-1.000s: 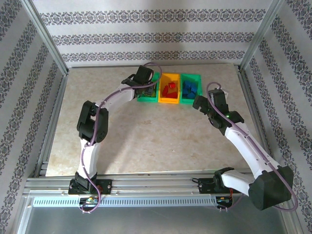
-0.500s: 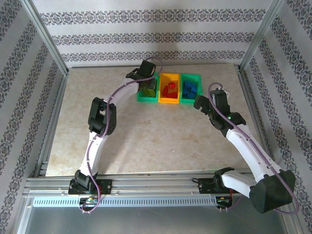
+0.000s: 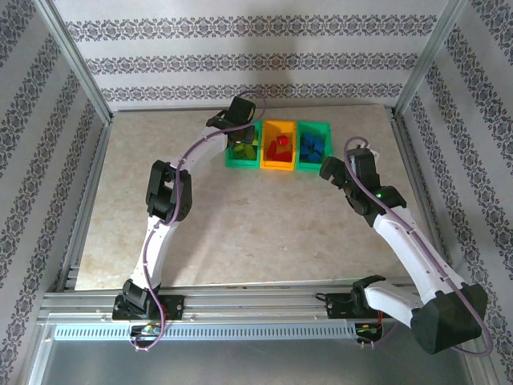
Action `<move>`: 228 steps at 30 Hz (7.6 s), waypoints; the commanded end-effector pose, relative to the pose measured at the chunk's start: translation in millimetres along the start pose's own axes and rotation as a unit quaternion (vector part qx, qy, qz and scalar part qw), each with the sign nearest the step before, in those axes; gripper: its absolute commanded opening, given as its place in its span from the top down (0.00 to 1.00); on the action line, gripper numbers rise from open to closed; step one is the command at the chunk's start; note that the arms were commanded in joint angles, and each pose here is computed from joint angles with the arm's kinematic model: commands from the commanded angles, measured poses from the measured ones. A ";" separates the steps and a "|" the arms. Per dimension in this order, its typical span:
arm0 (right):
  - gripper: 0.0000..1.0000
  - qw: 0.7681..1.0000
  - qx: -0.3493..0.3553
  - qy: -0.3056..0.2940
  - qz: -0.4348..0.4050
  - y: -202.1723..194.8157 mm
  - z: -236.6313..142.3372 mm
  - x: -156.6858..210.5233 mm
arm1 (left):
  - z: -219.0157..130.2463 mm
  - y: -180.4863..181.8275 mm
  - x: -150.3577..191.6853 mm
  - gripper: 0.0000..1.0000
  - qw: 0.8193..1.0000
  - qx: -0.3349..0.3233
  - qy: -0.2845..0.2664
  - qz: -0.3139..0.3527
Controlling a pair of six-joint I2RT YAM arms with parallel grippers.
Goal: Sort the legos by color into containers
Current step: Place the lego in the container, then pick up the lego from the bottom-left of the table, then place the lego in the container, then reset both arms
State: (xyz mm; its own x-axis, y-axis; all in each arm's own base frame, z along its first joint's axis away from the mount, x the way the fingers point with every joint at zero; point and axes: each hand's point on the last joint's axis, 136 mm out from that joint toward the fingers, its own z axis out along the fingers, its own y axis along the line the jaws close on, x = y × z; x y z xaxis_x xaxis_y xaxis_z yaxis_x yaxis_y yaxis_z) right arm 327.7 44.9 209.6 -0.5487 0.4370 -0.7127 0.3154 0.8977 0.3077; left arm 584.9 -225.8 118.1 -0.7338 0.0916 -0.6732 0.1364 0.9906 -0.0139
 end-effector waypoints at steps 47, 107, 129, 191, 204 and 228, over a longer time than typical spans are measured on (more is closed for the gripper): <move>0.02 0.999 0.040 0.016 0.013 -21.4 9.2 24.9 | -180.9 178.8 257.1 0.00 0.954 -0.137 0.114 -0.243; 0.02 0.998 0.049 0.019 0.021 -21.6 18.0 27.1 | -164.4 172.7 280.0 0.67 0.927 -0.056 0.090 -0.361; 0.02 0.998 0.055 0.039 0.015 -21.4 24.9 38.7 | -116.4 -11.3 139.2 0.66 0.963 0.142 0.032 -0.227; 0.02 0.999 0.044 0.024 0.007 -18.5 2.9 31.3 | -84.8 -148.0 -48.0 0.44 0.976 0.207 -0.053 -0.034; 0.02 0.999 0.042 0.009 -0.002 -21.7 -0.1 29.5 | -168.3 -84.1 -57.9 0.15 0.980 0.132 -0.148 -0.028; 0.02 0.995 0.065 -0.061 -0.038 -28.8 13.5 6.5 | -248.1 222.6 136.2 0.00 0.925 -0.235 -0.248 -0.168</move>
State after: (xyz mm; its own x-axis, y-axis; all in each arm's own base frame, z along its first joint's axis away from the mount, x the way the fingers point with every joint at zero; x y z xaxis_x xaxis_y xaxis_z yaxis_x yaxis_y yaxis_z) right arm 318.1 29.7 183.6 -0.5177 0.3847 -0.7642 0.3669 0.9067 0.2079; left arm 352.2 11.3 186.1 -0.3962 -0.2040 -0.8952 -0.3702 0.9277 -0.0476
